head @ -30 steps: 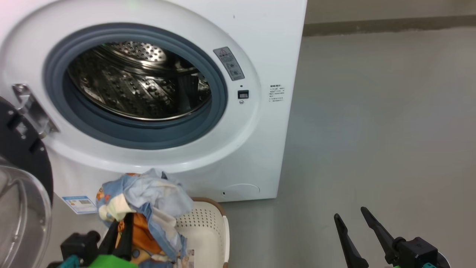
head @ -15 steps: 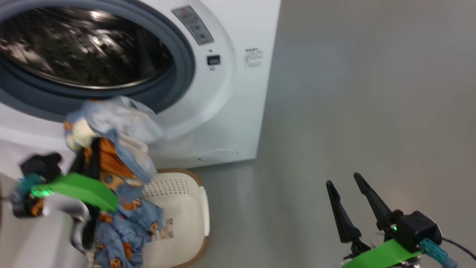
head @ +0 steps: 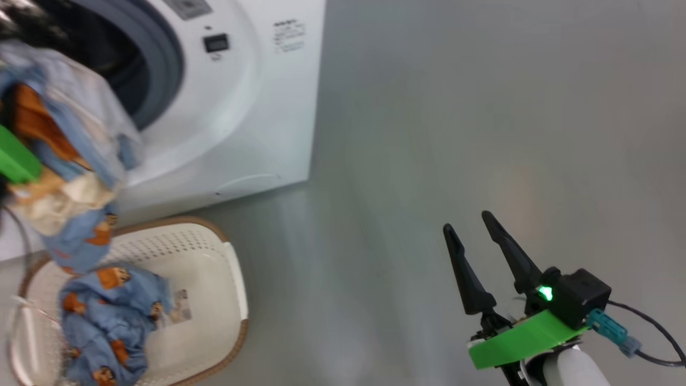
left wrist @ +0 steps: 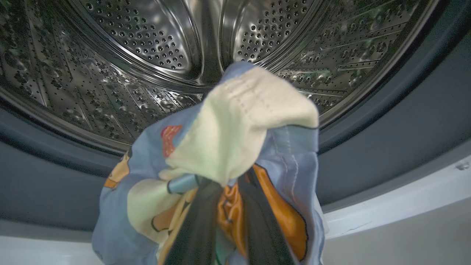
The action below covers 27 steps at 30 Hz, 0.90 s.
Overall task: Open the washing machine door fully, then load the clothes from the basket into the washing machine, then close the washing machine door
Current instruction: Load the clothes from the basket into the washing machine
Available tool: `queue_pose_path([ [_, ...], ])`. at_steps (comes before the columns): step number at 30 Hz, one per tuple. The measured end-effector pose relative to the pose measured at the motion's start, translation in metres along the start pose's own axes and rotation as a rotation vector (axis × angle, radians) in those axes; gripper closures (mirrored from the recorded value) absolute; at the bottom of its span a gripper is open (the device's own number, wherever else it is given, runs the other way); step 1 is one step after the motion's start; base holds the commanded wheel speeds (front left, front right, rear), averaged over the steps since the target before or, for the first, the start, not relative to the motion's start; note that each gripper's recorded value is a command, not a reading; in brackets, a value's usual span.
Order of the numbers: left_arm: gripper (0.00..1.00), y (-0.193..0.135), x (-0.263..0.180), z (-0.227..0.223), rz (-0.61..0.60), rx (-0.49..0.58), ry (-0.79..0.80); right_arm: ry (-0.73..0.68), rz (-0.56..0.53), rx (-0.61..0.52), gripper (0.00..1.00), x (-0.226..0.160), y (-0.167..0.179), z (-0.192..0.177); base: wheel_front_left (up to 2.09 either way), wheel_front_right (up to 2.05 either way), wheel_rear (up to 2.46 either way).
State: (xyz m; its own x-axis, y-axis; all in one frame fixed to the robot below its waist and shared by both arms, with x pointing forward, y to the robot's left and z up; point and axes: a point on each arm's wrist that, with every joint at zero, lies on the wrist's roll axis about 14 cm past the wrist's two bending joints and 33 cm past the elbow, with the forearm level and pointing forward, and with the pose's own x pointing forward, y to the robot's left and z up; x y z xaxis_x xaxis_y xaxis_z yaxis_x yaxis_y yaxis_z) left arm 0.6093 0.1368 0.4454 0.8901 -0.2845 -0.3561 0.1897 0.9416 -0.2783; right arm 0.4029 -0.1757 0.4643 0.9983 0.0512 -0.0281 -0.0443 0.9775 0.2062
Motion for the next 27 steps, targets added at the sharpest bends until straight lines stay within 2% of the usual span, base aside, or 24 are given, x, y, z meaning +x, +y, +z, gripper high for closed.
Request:
queue_pose_path([
  [6, 1.00, 0.009, 0.039, 0.006, -0.009, -0.032, 0.094, 0.017, -0.039, 0.021, 0.00, 0.007, -0.014, -0.007, 0.00, 0.00, 0.00],
  [11, 1.00, 0.022, 0.067, 0.011, 0.002, -0.042, 0.110, 0.043, -0.066, 0.013, 0.00, 0.009, -0.023, -0.016, 0.00, 0.00, 0.00],
  [19, 1.00, 0.024, 0.108, -0.001, 0.011, -0.054, 0.125, 0.091, -0.116, -0.002, 0.00, 0.007, -0.040, -0.030, 0.00, 0.00, 0.00],
  [24, 1.00, 0.033, 0.130, 0.017, 0.055, -0.026, -0.001, 0.110, -0.145, 0.008, 0.00, 0.008, -0.049, -0.037, 0.00, 0.00, 0.00],
  [27, 1.00, 0.037, 0.140, 0.046, 0.079, 0.011, -0.168, 0.133, -0.162, 0.000, 0.00, 0.006, -0.055, -0.044, 0.00, 0.00, 0.00],
])
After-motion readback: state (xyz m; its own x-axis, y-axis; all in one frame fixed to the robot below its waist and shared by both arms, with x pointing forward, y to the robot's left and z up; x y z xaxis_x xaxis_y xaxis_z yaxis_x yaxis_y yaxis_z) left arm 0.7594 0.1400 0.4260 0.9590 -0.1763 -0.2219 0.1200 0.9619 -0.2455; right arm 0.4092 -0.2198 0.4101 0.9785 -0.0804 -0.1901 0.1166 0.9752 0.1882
